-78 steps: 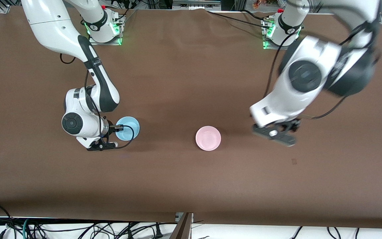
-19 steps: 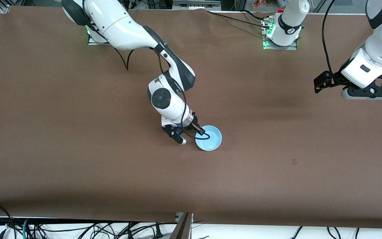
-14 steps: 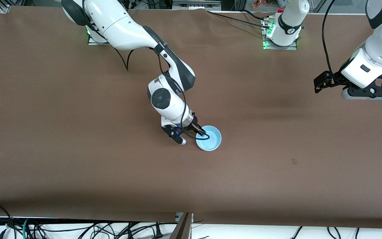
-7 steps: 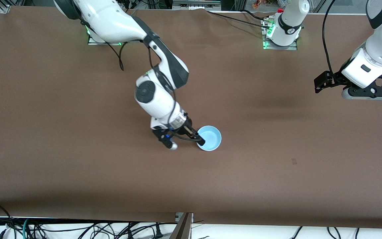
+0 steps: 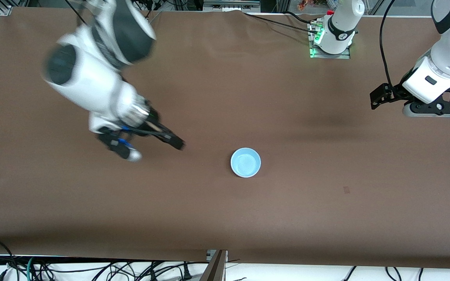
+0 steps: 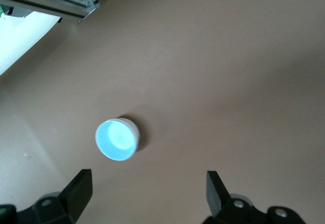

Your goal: Stack pink and blue bowls on white bowl

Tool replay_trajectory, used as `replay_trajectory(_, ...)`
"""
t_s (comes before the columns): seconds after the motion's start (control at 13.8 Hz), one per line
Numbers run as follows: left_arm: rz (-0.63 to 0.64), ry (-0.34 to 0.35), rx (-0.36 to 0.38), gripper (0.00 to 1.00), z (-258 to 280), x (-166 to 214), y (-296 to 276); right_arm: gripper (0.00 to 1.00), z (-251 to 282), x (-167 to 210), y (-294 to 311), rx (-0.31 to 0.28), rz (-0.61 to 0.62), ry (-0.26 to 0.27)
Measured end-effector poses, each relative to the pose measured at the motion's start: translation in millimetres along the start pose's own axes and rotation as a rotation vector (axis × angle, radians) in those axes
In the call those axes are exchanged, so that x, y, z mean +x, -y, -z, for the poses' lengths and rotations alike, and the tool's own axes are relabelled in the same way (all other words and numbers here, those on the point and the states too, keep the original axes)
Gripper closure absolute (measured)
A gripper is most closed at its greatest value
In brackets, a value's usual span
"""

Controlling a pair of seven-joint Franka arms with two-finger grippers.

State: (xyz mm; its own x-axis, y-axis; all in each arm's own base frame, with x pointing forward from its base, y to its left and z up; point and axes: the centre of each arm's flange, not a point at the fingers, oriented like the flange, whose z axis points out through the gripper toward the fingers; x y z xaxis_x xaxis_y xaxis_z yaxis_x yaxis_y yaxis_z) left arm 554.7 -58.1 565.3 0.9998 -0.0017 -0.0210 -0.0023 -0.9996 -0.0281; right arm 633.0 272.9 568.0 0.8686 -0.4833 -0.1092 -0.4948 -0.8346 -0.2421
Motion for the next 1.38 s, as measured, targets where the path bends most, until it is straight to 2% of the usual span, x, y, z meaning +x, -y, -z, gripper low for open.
replay_trajectory(0.15, 0.0, 0.0, 0.0, 0.0, 0.0, 0.0, 0.0, 0.01, 47.7, 13.2, -53.6, -0.078, 0.077, 0.044)
replay_trajectory(0.29, 0.0, 0.0, 0.0, 0.0, 0.1, 0.0, 0.0, 0.01, 71.0, 16.3, -92.0, -0.158, 0.185, 0.078)
replay_trajectory(0.44, 0.0, 0.0, 0.0, 0.0, 0.1, 0.0, 0.0, 0.01, 71.0, 15.8, -109.7, -0.222, 0.259, 0.088)
replay_trajectory(0.65, 0.0, 0.0, 0.0, 0.0, 0.1, 0.0, 0.0, 0.01, 58.7, 17.8, -129.4, -0.288, 0.344, 0.111)
replay_trajectory(1.02, -0.001, 0.007, 0.001, 0.0, -0.4, -0.8, -0.2, 0.01, 50.6, 39.8, -166.9, -0.345, 0.405, 0.129)
replay_trajectory(1.16, -0.001, 0.008, 0.001, 0.0, -0.5, -0.9, -0.3, 0.01, 53.8, 52.4, -184.8, -0.342, 0.424, 0.134)
replay_trajectory(1.38, -0.001, 0.009, 0.001, 0.0, -0.6, -1.1, -0.3, 0.01, 62.8, 52.2, -198.3, -0.299, 0.471, 0.098)
